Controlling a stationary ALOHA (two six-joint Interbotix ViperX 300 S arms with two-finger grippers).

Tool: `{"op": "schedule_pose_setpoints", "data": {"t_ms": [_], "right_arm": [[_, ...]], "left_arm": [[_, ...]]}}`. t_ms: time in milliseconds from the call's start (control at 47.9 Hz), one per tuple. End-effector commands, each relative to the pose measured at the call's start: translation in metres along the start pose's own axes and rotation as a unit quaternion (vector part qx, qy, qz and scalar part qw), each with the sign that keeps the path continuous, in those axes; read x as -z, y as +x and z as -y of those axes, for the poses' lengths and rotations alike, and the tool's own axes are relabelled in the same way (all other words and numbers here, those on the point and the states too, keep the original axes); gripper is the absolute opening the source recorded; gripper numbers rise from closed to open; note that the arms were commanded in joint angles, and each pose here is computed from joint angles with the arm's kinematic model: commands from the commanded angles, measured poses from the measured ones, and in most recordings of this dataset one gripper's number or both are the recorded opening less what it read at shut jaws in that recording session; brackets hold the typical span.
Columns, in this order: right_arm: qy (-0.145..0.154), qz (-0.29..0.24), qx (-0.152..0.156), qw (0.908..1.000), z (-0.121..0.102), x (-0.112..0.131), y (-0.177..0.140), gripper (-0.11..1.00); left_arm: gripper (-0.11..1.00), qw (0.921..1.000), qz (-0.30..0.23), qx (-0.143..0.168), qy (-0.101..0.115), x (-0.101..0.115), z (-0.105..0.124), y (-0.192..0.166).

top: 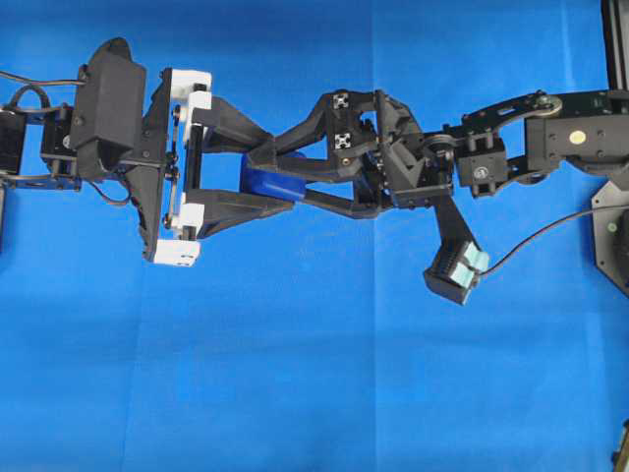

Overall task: Handover the blue block to the right arm after grasping it with the left arm, then place it in the designated position.
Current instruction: 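Close the right gripper on the cube above the left gripper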

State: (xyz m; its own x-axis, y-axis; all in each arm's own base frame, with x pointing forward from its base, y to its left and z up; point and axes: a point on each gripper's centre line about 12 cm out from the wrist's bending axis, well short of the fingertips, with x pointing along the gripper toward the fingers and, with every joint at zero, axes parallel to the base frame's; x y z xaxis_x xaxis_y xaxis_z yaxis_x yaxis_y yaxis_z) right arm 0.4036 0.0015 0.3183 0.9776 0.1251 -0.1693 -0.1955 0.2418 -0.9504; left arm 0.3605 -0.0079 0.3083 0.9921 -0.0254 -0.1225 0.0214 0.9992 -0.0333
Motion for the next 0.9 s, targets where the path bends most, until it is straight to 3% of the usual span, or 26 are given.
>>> {"op": "schedule_pose_setpoints", "data": {"t_ms": [0, 188, 877], "right_arm": [[0.001, 0.001, 0.017, 0.9999, 0.0139, -0.0031, -0.0023, 0.91], [0.001, -0.015, 0.007, 0.9999, 0.0109, 0.0004, -0.0027, 0.54], [0.003, -0.023, 0.002, 0.9997, 0.0094, 0.0028, -0.0034, 0.55]], "left_arm": [[0.45, 0.9998, 0.021, 0.001, -0.001, -0.0135, 0.0004, -0.0033], [0.45, 0.9998, 0.022, 0.0, 0.0, -0.0141, -0.0001, -0.0036], [0.45, 0.9998, 0.021, 0.001, 0.005, -0.0141, 0.0005, -0.0027]]}}
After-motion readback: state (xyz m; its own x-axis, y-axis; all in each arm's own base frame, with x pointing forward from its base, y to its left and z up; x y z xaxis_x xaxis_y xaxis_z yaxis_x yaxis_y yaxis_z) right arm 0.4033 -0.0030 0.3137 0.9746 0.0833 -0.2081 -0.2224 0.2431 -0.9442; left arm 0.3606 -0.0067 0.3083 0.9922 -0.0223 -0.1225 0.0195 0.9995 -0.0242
